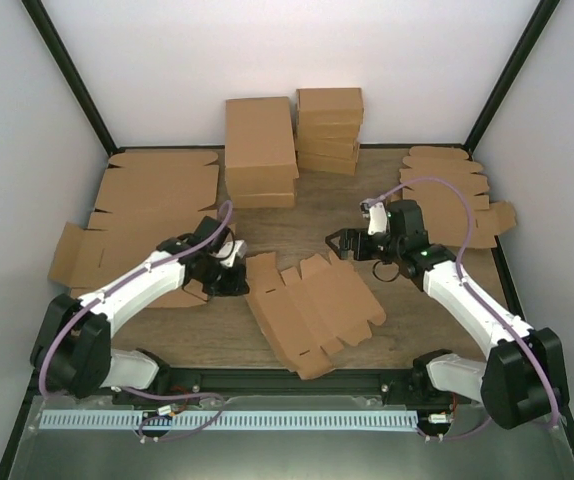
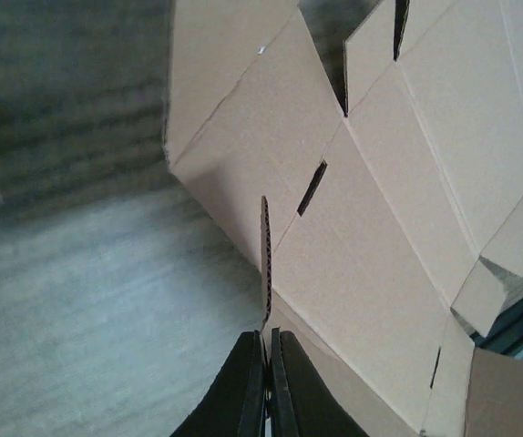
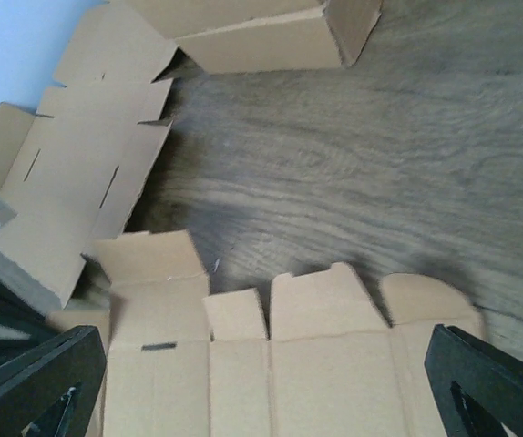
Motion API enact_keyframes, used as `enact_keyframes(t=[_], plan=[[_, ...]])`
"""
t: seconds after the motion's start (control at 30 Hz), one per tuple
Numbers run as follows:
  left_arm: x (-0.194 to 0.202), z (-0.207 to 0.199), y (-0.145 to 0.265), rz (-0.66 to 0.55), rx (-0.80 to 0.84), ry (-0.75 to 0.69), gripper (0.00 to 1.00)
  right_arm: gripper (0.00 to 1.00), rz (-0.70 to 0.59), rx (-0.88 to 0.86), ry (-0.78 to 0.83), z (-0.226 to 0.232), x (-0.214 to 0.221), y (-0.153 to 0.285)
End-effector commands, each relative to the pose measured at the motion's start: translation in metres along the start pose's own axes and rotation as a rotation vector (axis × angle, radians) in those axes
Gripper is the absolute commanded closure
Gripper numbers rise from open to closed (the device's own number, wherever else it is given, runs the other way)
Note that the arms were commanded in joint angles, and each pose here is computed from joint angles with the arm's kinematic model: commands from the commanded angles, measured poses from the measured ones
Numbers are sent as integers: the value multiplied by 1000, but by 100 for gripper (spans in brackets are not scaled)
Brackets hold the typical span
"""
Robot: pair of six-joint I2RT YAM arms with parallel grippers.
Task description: Fold the paper box
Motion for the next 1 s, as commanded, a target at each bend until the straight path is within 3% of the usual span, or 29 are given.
enact_keyframes(t=[0.0,0.2,0.3,0.33,0.47,0.57,0.73,0.97], plan=[[-18,1,4,44,-49,-93,96,0,83,-68,-49,2,13,-2],[-62,7,3,61,-159,-203,93,0,142,-76,-83,-10,32,-9],[-90,2,3,4,-153,-221,84,0,174,-80,-121,-18,43,-15],[-99,0,2,-19,-148,-218,75,0,179,-79,-132,-21,47,-17],[-115,-3,2,-125,-127,-165,22,0,173,-58,-155,-30,54,-20],[-103,-3,10,-192,-132,-111,4,0,156,-28,-152,-34,55,-20],[-61,7,14,-190,-166,-12,5,0,149,-1,-153,-40,57,-21],[-6,4,-9,-187,48,127,20,0,173,-22,-156,-42,62,-26]])
Point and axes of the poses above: each gripper's point midway between its finger pads, its own y axis back along the fingers, its own z axis along the line the jaws close on, x = y × z, the point moved 6 cm from there along y, back along the fingers, and after that the axes turned 15 degrees about -y, right-handed, at the moved point
